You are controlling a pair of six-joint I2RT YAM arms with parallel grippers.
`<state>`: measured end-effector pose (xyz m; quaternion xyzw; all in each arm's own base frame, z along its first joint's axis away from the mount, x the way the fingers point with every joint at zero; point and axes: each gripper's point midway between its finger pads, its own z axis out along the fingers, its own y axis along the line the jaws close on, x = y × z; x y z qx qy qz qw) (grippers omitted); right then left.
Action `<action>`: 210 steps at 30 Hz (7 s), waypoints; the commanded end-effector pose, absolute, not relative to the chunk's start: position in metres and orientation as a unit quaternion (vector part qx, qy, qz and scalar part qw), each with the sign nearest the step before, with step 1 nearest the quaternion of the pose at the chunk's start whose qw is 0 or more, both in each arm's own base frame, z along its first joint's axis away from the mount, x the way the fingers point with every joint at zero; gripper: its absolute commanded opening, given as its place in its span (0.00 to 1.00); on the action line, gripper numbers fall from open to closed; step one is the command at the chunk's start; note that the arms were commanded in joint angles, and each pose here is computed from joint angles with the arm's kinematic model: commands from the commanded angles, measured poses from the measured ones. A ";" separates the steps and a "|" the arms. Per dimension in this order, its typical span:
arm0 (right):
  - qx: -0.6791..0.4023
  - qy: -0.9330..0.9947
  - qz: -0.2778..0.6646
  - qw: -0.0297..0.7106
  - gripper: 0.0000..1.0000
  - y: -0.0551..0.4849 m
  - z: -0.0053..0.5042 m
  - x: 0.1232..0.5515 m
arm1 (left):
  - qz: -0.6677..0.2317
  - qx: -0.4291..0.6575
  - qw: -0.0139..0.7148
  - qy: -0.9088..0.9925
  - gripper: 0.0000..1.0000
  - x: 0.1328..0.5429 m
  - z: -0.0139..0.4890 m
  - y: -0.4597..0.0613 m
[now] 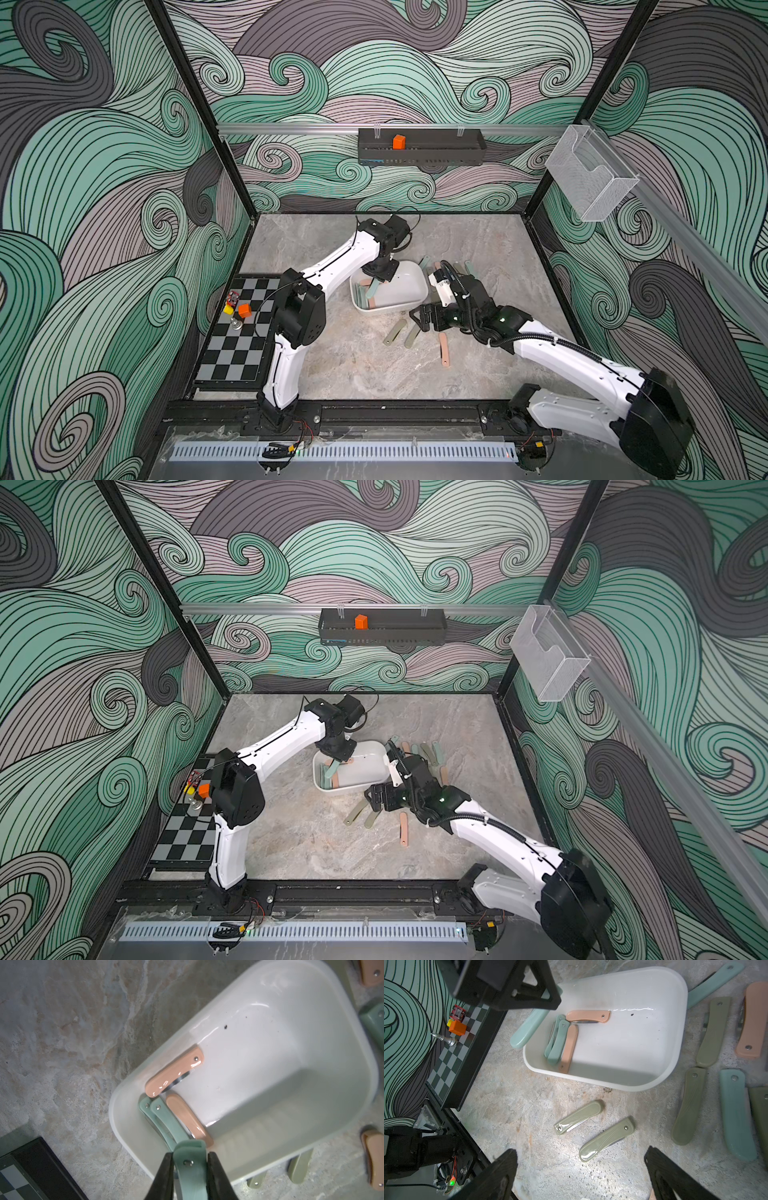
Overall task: Take the fruit knife out of the storage box
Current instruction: Place the fruit knife at the center of the board, then pick up the fruit knife from the storage box, then place the fruit knife at the center of the board.
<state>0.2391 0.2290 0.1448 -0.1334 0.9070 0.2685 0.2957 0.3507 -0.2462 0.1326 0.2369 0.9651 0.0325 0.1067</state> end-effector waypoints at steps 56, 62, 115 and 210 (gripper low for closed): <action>-0.215 0.908 0.263 0.246 0.98 0.288 0.163 0.276 | -0.027 0.164 0.211 0.963 0.88 0.273 0.204 -0.168; -0.220 0.919 0.264 0.197 0.89 0.331 0.133 0.314 | -0.035 0.132 0.246 0.960 0.99 0.275 0.214 -0.127; -0.282 0.948 0.090 0.114 0.18 0.372 -0.005 0.363 | -0.143 0.059 0.253 0.955 0.91 0.263 0.189 -0.092; -0.030 0.976 0.099 0.191 0.17 0.121 0.070 0.562 | -0.242 0.185 0.229 0.925 0.76 0.384 0.196 -0.277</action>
